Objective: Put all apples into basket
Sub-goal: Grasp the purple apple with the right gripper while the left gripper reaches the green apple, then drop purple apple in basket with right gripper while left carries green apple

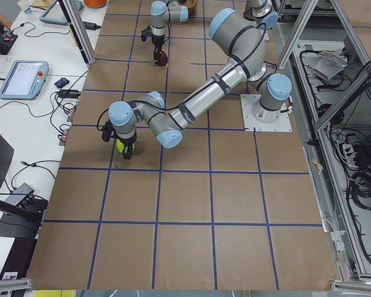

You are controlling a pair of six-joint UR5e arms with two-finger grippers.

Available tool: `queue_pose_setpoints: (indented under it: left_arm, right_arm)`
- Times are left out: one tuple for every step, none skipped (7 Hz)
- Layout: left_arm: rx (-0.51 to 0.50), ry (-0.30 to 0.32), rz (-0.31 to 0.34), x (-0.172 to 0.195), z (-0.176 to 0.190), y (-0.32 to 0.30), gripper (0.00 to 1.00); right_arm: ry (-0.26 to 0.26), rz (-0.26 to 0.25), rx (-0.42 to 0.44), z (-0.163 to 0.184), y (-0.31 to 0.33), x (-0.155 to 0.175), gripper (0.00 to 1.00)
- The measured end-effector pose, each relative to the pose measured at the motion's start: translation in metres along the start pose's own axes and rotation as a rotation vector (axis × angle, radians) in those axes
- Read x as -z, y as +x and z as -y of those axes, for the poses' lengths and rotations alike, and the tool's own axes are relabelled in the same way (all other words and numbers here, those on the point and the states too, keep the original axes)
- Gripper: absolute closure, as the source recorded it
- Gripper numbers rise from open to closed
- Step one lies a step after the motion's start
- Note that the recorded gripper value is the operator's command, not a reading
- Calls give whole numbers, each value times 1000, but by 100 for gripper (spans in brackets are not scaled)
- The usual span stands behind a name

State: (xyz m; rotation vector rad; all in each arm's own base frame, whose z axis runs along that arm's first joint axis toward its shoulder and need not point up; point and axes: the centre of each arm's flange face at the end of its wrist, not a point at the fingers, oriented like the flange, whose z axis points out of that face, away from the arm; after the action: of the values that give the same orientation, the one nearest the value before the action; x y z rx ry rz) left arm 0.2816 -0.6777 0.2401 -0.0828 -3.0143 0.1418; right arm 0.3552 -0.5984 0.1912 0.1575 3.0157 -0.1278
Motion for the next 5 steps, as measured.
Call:
queue_pose_setpoints:
  left_arm:
    - [21, 30, -53, -8, 5, 3, 0]
    - [43, 41, -82, -15, 8, 3, 0]
    - [57, 48, -91, -25, 10, 1, 0]
    - [62, 62, -86, -38, 13, -3, 7]
    - [59, 74, -80, -51, 15, -7, 35]
  right_arm:
    - [-17, 0, 7, 6, 6, 18, 57]
    - [-56, -14, 3, 21, 30, 51, 57]
    - [-103, -34, -10, 41, 77, 87, 64]
    - [-146, -50, 8, 56, 138, 120, 70]
    - [-186, -65, 44, 64, 204, 148, 70]
